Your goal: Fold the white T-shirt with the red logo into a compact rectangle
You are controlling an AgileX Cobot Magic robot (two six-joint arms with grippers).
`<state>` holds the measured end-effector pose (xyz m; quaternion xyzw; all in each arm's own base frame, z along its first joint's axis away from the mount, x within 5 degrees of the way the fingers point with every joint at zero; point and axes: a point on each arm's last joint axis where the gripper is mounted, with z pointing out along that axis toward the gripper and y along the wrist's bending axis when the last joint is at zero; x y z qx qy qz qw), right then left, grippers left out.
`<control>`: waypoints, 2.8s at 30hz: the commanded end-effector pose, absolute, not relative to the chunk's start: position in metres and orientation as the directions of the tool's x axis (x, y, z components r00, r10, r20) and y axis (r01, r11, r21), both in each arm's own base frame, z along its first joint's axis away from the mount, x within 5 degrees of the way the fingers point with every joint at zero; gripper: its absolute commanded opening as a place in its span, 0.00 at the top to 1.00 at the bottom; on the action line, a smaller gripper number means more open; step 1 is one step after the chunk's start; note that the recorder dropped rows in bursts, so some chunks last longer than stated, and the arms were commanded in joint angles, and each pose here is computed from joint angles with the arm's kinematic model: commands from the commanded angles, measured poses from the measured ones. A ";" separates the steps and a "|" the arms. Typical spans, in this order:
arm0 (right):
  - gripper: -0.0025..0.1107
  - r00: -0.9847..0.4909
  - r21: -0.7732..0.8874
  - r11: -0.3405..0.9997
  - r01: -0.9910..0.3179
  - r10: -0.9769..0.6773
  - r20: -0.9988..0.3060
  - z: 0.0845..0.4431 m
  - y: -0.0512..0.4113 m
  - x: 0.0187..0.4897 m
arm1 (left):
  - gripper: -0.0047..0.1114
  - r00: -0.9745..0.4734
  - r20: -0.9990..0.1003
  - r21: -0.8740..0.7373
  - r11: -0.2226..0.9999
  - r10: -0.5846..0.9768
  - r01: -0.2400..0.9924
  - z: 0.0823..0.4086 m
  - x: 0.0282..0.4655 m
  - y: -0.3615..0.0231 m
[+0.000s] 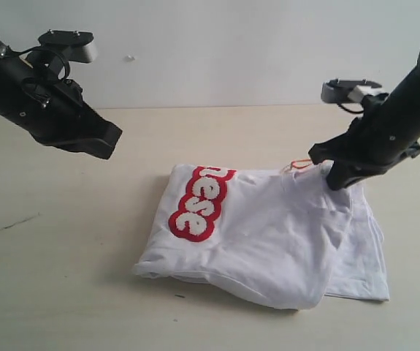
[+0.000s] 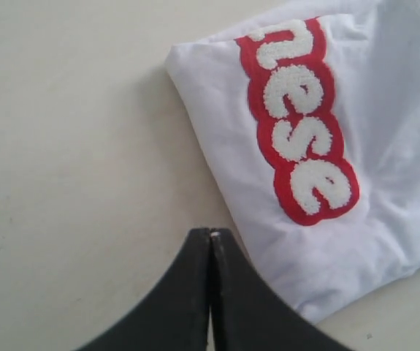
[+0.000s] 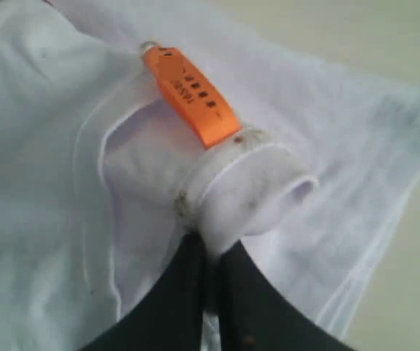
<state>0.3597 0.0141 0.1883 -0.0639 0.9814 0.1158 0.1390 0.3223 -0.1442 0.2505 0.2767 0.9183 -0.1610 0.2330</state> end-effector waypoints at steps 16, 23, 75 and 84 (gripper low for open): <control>0.87 -0.981 -0.532 0.846 -0.019 -0.118 -0.152 0.182 -0.056 0.374 | 0.96 -0.719 -0.544 -0.153 0.791 0.433 0.592 0.253 0.322 -0.144; 0.68 -0.998 -0.623 0.782 -0.013 -0.046 -0.036 0.148 -0.065 0.376 | 0.96 -0.719 -0.544 -0.154 0.791 0.433 0.592 0.253 0.322 -0.144; 0.79 -0.916 0.010 0.988 -0.156 -0.141 -0.375 0.207 0.056 0.374 | 0.96 -0.724 -0.507 -0.153 0.777 0.469 0.610 0.251 0.319 -0.143; 0.49 -0.967 0.153 0.988 0.004 0.043 -0.252 0.184 -0.014 0.373 | 0.96 -0.728 -0.498 -0.160 0.775 0.472 0.611 0.251 0.318 -0.143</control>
